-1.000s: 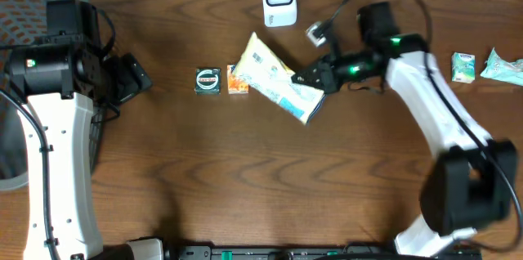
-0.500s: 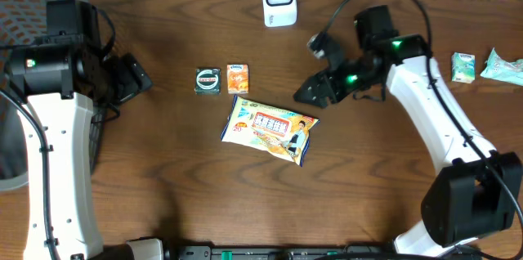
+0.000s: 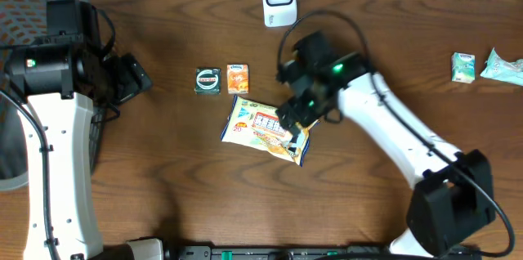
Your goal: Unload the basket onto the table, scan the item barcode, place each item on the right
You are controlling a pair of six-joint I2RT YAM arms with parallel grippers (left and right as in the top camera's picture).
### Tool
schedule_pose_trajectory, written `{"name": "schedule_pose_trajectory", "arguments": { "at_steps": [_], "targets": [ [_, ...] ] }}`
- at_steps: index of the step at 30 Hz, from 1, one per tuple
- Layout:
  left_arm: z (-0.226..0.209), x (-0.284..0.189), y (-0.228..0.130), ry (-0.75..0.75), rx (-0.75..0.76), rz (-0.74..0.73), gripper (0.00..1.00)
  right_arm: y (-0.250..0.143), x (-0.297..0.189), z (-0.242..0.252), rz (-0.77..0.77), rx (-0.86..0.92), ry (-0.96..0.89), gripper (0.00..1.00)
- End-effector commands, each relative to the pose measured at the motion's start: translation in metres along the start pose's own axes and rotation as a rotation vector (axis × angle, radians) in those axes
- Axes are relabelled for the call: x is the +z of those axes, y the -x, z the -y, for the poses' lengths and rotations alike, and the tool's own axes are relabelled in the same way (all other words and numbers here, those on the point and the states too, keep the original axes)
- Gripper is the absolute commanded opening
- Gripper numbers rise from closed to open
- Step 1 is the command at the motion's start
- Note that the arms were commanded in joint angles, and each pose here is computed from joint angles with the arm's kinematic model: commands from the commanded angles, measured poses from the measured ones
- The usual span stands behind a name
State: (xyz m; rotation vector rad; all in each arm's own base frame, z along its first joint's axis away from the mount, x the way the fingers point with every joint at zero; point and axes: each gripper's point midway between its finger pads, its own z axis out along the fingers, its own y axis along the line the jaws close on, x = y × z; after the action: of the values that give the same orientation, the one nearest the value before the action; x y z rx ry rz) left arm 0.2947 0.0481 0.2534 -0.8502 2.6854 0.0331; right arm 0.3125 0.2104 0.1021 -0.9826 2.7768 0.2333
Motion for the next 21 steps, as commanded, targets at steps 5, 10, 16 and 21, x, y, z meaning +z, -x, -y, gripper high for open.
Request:
{"name": "schedule_pose_trajectory", "arguments": {
  "at_steps": [5,10,16,21],
  "targets": [
    [-0.002,0.003,-0.001,0.012,-0.006,-0.009,0.98,-0.004,0.016,-0.026,-0.027,-0.163,-0.350,0.99],
    [-0.002,0.003,-0.001,0.012,-0.006,-0.009,0.98,-0.003,0.032,-0.035,0.026,-0.252,-0.484,0.99],
    [-0.002,0.003,-0.001,0.012,-0.006,-0.009,0.98,-0.001,0.055,-0.032,0.119,-0.276,-0.556,0.99],
    [-0.002,0.003,-0.001,0.012,-0.006,-0.009,0.98,0.003,0.065,-0.032,0.170,-0.290,-0.551,0.99]
  ]
}}
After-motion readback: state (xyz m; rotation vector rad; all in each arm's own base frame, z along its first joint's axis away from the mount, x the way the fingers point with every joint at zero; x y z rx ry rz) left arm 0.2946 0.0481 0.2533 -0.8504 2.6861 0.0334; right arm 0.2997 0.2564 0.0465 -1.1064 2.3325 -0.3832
